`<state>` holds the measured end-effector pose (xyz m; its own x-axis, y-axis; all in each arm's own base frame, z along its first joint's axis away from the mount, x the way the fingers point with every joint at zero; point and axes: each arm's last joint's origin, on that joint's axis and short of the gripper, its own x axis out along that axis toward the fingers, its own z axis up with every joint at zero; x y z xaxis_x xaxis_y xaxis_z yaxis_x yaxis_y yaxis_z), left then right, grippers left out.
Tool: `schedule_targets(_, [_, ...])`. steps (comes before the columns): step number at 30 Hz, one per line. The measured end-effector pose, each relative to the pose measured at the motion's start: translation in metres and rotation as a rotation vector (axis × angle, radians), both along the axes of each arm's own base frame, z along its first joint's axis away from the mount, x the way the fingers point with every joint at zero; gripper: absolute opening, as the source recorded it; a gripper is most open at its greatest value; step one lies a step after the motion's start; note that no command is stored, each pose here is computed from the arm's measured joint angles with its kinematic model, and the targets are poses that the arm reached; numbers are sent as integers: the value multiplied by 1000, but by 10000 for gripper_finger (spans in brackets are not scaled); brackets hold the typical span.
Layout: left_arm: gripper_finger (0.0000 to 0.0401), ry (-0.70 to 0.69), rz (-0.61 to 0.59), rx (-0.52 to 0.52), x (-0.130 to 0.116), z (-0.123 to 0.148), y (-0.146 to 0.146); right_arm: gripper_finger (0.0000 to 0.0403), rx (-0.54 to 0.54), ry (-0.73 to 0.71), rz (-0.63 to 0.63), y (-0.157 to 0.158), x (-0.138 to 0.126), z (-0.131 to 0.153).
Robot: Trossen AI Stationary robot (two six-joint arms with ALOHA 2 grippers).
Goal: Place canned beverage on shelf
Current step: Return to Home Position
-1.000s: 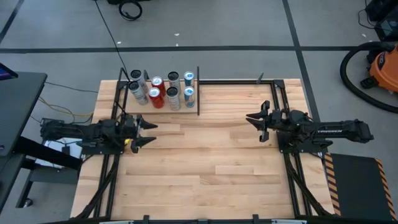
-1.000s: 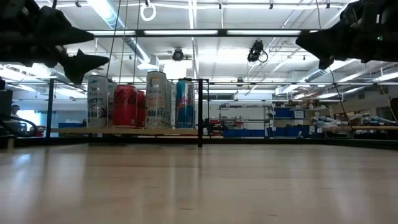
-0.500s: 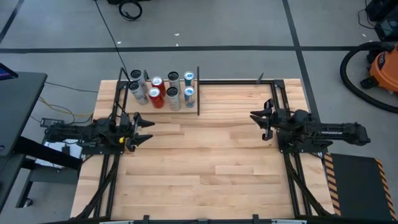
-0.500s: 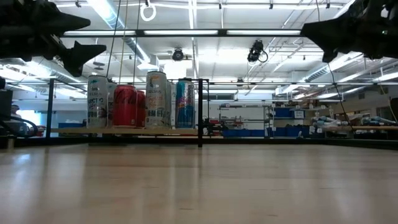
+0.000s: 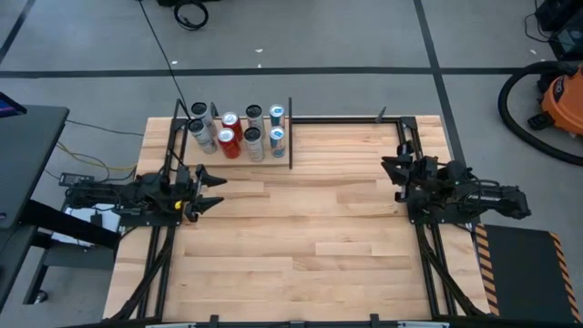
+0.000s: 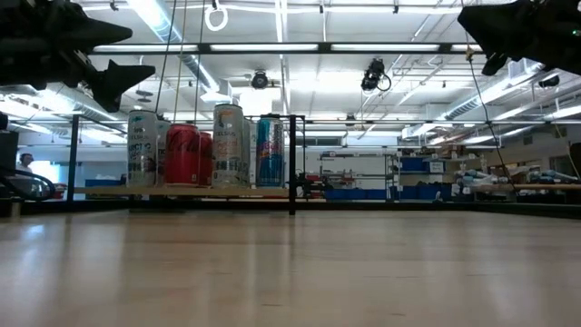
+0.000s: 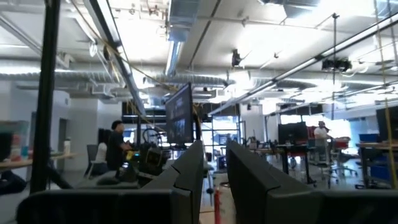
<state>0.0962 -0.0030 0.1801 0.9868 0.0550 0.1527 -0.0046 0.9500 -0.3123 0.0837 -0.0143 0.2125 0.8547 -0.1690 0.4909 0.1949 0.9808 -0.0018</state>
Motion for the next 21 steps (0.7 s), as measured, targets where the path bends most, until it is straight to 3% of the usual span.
schedule_targets(21, [307,0,-43,0,0,0,-4,79,0,-5,-54,-4,-1,0])
